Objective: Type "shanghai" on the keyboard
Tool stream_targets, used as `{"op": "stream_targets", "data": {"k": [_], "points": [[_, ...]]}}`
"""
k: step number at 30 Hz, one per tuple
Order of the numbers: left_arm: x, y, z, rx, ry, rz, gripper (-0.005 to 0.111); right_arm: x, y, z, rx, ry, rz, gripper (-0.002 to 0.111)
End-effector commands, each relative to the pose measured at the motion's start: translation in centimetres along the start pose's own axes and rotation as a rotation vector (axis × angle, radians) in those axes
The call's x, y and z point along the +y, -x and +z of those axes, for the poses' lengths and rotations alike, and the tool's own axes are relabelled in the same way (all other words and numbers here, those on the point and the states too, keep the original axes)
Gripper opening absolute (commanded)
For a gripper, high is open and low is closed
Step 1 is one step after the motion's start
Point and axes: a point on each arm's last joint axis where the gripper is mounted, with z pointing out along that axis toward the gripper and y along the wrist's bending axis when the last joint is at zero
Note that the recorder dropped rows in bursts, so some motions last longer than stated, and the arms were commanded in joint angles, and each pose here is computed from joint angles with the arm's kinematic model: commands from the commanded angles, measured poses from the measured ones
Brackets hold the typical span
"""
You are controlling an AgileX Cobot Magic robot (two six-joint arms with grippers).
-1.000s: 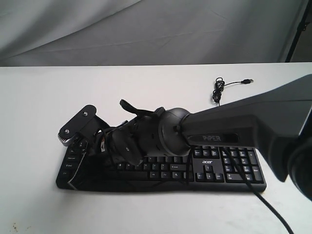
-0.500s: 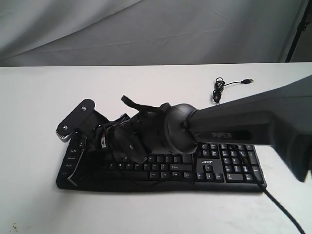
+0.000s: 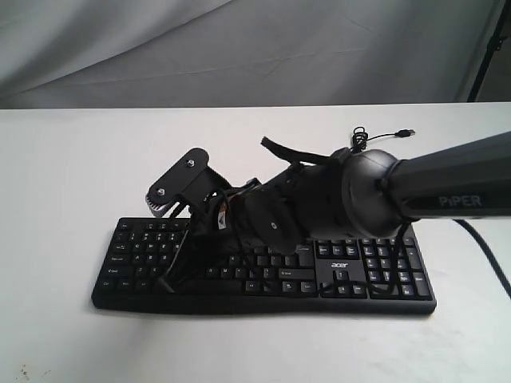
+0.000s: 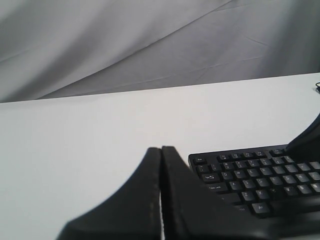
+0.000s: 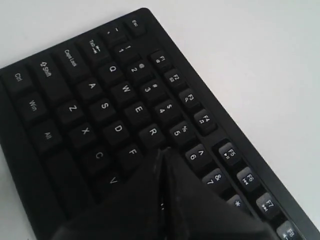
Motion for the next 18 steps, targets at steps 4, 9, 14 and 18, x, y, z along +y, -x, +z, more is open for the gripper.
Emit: {"op": "stream_targets", "data": {"k": [4, 9, 14, 18], "points": [[0.0, -0.1, 0.0, -0.002, -0.003, -0.001, 0.0, 0.0, -1.0, 0.8, 0.052, 0.008, 0.014, 0.0], [0.0, -0.1, 0.0, -0.002, -0.003, -0.001, 0.0, 0.0, -1.3, 0.8, 0.067, 0.011, 0.014, 0.0], [0.0, -0.1, 0.0, -0.002, -0.003, -0.001, 0.0, -0.4, -1.6, 0.8, 0.095, 0.009, 0.016, 0.0], [0.0, -0.1, 0.0, -0.002, -0.003, -0.001, 0.0, -0.6, -1.6, 0.8, 0.095, 0.006, 0.02, 0.0]]}}
